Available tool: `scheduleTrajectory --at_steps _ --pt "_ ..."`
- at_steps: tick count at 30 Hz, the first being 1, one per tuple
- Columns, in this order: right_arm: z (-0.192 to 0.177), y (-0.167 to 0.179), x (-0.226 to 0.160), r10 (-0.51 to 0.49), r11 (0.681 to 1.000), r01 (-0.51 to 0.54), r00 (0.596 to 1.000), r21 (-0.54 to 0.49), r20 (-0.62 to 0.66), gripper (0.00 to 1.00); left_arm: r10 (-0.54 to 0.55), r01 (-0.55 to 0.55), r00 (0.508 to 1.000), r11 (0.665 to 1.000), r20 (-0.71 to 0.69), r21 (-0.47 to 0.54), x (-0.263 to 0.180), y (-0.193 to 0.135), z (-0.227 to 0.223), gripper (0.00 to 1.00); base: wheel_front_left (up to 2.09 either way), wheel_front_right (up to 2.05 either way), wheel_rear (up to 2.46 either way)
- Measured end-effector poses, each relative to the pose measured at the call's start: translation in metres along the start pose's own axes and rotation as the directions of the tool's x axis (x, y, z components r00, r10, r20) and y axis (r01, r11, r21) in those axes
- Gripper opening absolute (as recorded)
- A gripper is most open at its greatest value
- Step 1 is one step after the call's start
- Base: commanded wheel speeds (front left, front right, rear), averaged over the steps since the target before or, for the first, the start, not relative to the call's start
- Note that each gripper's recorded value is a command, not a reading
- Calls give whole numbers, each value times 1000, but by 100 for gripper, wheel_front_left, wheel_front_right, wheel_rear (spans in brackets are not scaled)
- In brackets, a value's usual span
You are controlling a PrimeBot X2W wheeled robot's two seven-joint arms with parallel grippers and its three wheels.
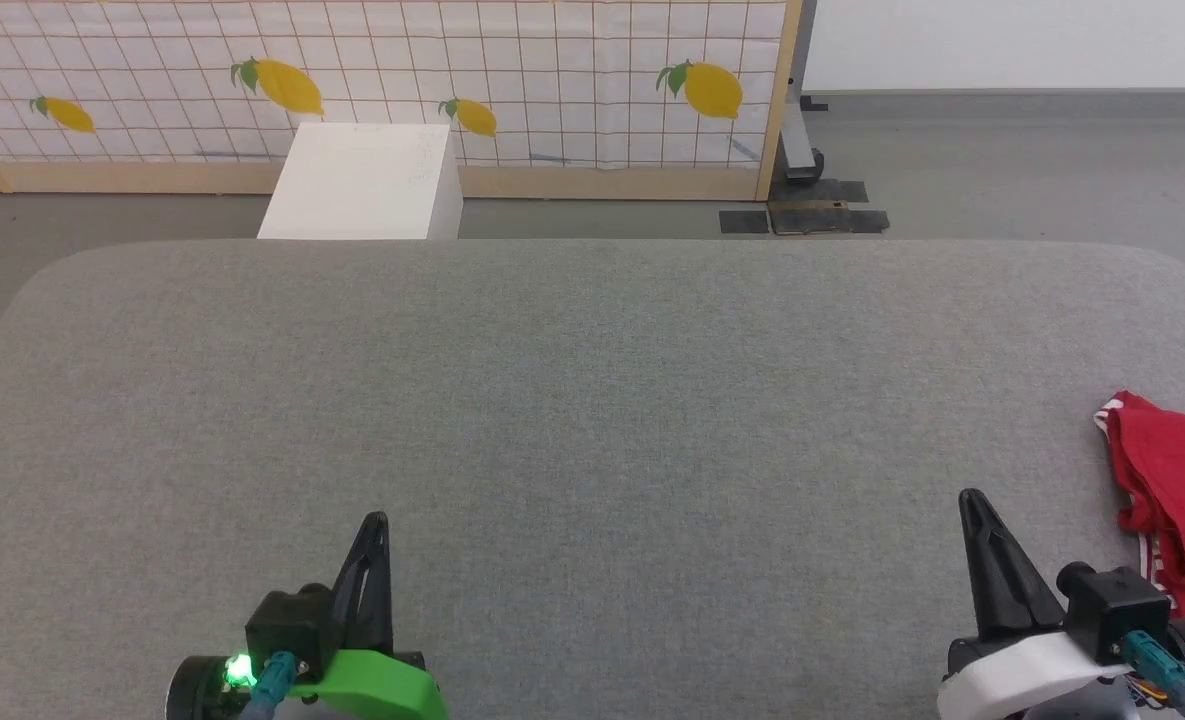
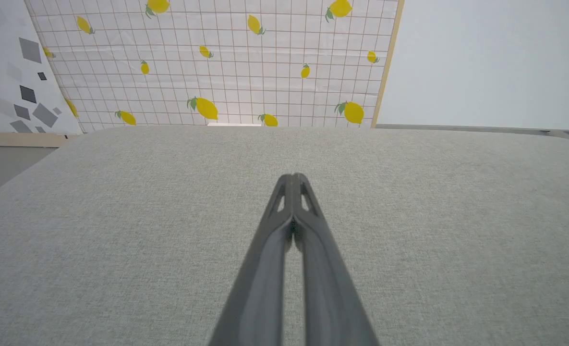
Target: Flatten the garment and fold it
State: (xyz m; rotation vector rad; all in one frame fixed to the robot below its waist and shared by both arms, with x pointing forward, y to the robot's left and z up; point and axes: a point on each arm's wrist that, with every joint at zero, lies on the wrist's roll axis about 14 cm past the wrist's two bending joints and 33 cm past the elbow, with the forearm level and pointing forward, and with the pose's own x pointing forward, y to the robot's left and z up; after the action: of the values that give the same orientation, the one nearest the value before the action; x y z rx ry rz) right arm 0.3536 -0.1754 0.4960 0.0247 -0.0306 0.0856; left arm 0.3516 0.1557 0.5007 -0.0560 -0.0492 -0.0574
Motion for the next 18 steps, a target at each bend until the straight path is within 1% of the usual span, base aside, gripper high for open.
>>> scheduleTrajectory --at_steps 18 --pt "2 2 1 6 1000 -7 1000 -5 -14 0 7 -7 1000 1000 -16 15 2 3 2 0 0 0 0"
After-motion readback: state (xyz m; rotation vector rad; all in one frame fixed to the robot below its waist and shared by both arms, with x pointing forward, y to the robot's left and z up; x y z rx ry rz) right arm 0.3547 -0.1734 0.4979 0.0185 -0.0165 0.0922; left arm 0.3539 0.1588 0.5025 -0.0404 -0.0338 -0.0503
